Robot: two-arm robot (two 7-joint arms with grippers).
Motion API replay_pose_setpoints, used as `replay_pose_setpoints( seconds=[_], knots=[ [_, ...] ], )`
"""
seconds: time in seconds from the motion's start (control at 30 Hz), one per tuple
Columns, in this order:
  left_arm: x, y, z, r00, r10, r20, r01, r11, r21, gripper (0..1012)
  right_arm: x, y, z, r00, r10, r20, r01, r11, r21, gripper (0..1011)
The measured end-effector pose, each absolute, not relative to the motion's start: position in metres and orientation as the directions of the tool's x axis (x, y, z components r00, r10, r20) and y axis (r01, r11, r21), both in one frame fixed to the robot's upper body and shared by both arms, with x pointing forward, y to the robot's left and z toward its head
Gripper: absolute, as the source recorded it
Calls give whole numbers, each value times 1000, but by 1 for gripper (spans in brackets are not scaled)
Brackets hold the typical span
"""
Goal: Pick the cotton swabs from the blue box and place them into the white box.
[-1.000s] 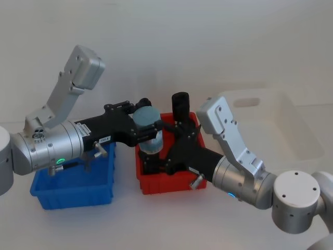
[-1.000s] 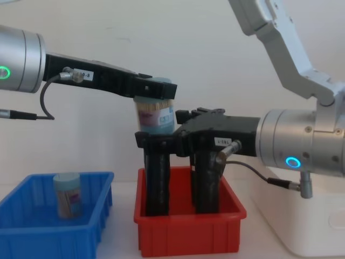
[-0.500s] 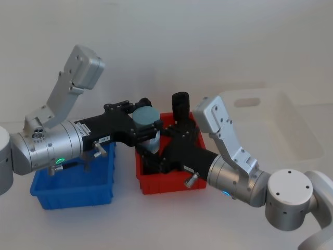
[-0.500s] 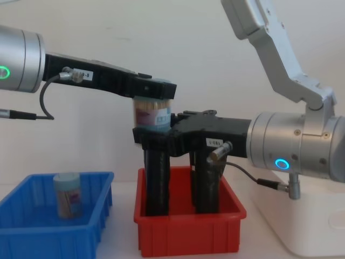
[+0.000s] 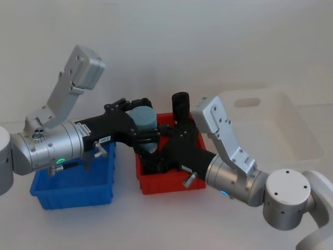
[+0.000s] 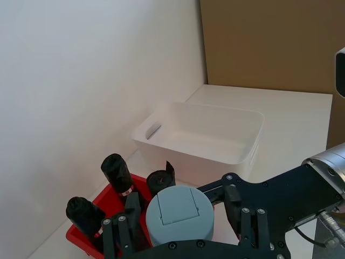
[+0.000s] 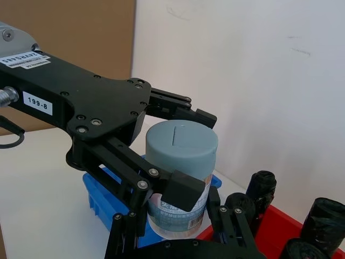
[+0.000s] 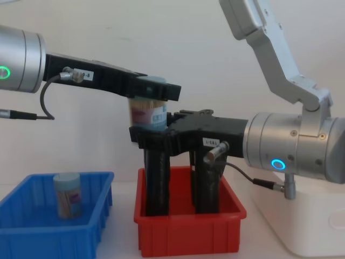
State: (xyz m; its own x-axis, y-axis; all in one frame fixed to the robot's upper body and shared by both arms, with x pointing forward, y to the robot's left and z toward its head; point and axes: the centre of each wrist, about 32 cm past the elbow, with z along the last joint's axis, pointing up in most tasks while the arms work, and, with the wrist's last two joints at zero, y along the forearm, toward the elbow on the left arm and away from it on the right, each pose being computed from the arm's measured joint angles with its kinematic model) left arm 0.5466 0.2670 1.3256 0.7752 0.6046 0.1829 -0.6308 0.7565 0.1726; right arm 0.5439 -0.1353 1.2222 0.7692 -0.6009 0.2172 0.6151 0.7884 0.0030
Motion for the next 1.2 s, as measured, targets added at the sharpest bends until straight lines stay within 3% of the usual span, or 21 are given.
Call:
replay_pose_setpoints(
  seconds=[0.03,0.57,1.2],
  knots=[
    [547,267,1326,775,605,183,-631,756,173,1003,544,-135,1222,769,-602,217,616,788,3,657],
    [547,267,1326,775,604,183,-631,756,173,1004,540,-147,1219,727,-655,207,668,744,10,657],
    [547,267,1326,775,605,183,-631,757,173,1004,522,-196,1214,547,-815,192,826,563,32,657]
  ],
)
